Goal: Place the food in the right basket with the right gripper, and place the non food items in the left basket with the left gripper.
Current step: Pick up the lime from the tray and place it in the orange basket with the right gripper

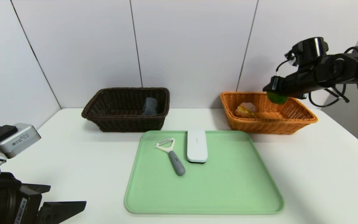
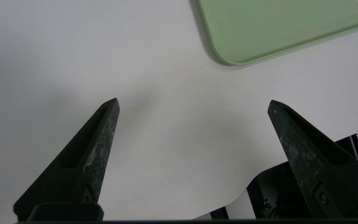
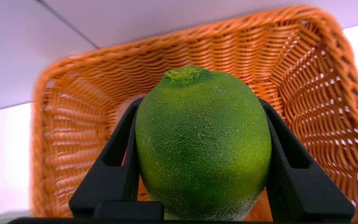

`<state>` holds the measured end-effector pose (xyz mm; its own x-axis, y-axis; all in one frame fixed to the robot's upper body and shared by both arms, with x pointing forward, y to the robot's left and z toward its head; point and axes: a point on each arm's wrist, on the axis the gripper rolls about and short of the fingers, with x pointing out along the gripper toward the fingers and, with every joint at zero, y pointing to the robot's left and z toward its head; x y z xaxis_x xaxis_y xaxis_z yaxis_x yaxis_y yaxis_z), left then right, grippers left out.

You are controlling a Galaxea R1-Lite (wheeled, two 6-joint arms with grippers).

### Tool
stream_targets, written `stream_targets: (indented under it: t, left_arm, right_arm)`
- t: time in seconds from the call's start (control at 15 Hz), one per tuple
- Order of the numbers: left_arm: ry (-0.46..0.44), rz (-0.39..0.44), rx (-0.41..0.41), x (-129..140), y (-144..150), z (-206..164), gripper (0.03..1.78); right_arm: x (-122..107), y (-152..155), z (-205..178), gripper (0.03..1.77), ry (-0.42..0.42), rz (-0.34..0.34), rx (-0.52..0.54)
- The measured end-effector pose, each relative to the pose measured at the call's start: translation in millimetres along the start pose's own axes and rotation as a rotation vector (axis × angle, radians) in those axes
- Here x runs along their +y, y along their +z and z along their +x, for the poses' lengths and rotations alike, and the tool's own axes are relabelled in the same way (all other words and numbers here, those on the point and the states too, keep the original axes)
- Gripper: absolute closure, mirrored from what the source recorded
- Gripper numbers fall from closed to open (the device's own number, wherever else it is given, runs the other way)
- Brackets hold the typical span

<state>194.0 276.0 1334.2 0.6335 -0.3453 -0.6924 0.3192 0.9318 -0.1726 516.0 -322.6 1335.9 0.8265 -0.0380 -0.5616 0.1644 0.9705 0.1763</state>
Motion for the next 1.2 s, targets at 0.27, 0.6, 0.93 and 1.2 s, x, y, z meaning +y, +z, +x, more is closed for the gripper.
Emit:
stream_targets:
  t: [0.27, 0.6, 0.93, 1.2]
  left_arm:
    - [0.000, 0.000, -0.004, -1, 2, 0, 0.12]
    - [0.002, -0.002, -0.003, 0, 2, 0, 0.12]
    - [0.001, -0.002, -0.004, 0, 2, 0, 0.12]
    - [0.001, -0.003, -0.008, 0, 2, -1, 0.12]
  right_arm:
    - [-7, -10, 44, 0.74, -0.046, -0.003, 0.039]
    - [-10, -25, 72, 0.74, -0.065, -0.026, 0.095]
    - [-11, -27, 74, 0.44, -0.066, -0.016, 0.102]
    - [-8, -20, 65, 0.30, -0.058, -0.017, 0.075]
